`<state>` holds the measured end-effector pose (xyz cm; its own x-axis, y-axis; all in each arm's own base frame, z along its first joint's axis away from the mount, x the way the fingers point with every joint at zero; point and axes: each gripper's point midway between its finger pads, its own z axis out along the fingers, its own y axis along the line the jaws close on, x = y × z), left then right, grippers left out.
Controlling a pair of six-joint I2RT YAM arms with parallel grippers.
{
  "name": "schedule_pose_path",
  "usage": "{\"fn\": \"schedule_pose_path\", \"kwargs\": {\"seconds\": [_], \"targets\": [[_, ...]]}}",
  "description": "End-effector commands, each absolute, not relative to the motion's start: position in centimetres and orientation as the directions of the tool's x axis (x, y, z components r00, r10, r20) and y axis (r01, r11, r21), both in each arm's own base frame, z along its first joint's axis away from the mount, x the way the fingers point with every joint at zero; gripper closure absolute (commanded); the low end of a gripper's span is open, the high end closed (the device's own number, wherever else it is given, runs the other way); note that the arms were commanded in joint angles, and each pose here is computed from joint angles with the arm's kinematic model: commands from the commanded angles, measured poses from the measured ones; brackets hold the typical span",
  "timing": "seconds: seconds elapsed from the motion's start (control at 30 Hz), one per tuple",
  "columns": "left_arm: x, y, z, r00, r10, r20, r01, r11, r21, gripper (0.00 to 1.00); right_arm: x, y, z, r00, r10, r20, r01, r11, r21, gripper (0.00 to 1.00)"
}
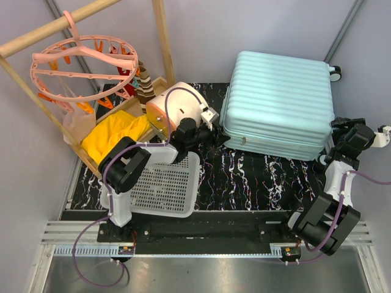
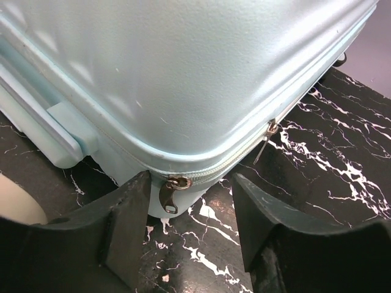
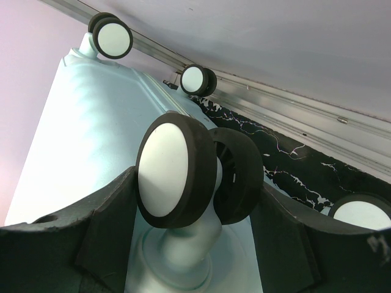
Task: Open, take out, and arrange the luggage
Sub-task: Adjust the luggage at the center of the board.
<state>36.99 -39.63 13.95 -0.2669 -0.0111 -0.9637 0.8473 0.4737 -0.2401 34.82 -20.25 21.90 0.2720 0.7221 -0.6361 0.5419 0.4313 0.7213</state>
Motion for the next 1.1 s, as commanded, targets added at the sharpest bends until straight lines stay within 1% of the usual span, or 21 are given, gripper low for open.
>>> {"fn": "schedule_pose_path", "kwargs": {"seconds": [0.0, 0.07, 0.17, 0.2, 0.27, 0.3, 0.4, 0.5, 0.57, 0.77, 0.93, 1.07], "targets": [[38.4, -39.3, 13.7, -0.288, -0.041, -0.957, 0.851, 0.447, -0.276, 0.49, 36.4, -13.9, 20.6, -0.059, 0.638, -0.768, 0.384, 0.725, 0.572, 0.98], [38.6, -39.2, 13.4, -0.297, -0.038, -0.954, 0.841, 0.462, -0.281, 0.53, 36.4, -13.9, 20.6, -0.059, 0.638, -0.768, 0.384, 0.725, 0.572, 0.98], [38.6, -39.2, 13.2, -0.301, -0.035, -0.953, 0.842, 0.459, -0.283, 0.63, 36.4, -13.8, 20.6, -0.062, 0.639, -0.767, 0.379, 0.726, 0.574, 0.98], [38.5, -39.3, 13.3, -0.303, -0.036, -0.952, 0.844, 0.455, -0.286, 0.72, 36.4, -13.9, 20.6, -0.060, 0.637, -0.769, 0.381, 0.727, 0.572, 0.98], [38.5, -39.2, 13.2, -0.304, -0.037, -0.952, 0.843, 0.456, -0.287, 0.80, 36.4, -13.9, 20.7, -0.058, 0.637, -0.769, 0.383, 0.725, 0.572, 0.98], [38.5, -39.2, 13.2, -0.306, -0.038, -0.951, 0.841, 0.457, -0.288, 0.89, 36.4, -13.9, 20.7, -0.055, 0.636, -0.770, 0.385, 0.725, 0.572, 0.98], [38.4, -39.1, 13.3, -0.303, -0.045, -0.952, 0.840, 0.458, -0.289, 1.00, 36.3, -14.2, 20.7, -0.052, 0.632, -0.774, 0.393, 0.725, 0.566, 0.98], [38.6, -39.1, 13.8, -0.297, -0.059, -0.953, 0.838, 0.462, -0.290, 1.00, 36.2, -14.2, 20.9, -0.046, 0.628, -0.777, 0.395, 0.726, 0.563, 0.98], [39.0, -38.9, 13.9, -0.299, -0.068, -0.952, 0.823, 0.486, -0.293, 1.00, 36.2, -14.2, 20.9, -0.046, 0.625, -0.779, 0.394, 0.728, 0.561, 0.98], [40.4, -37.2, 15.2, -0.288, -0.131, -0.949, 0.741, 0.597, -0.307, 1.00, 36.0, -14.2, 20.9, -0.044, 0.623, -0.781, 0.397, 0.729, 0.558, 0.98], [41.7, -35.2, 15.5, -0.271, -0.148, -0.951, 0.645, 0.706, -0.294, 1.00, 36.0, -14.3, 21.1, -0.041, 0.619, -0.784, 0.396, 0.730, 0.557, 0.98], [42.4, -34.9, 15.3, -0.279, -0.134, -0.951, 0.613, 0.737, -0.284, 1.00, 35.9, -14.3, 21.1, -0.039, 0.617, -0.786, 0.398, 0.731, 0.555, 0.98]]}}
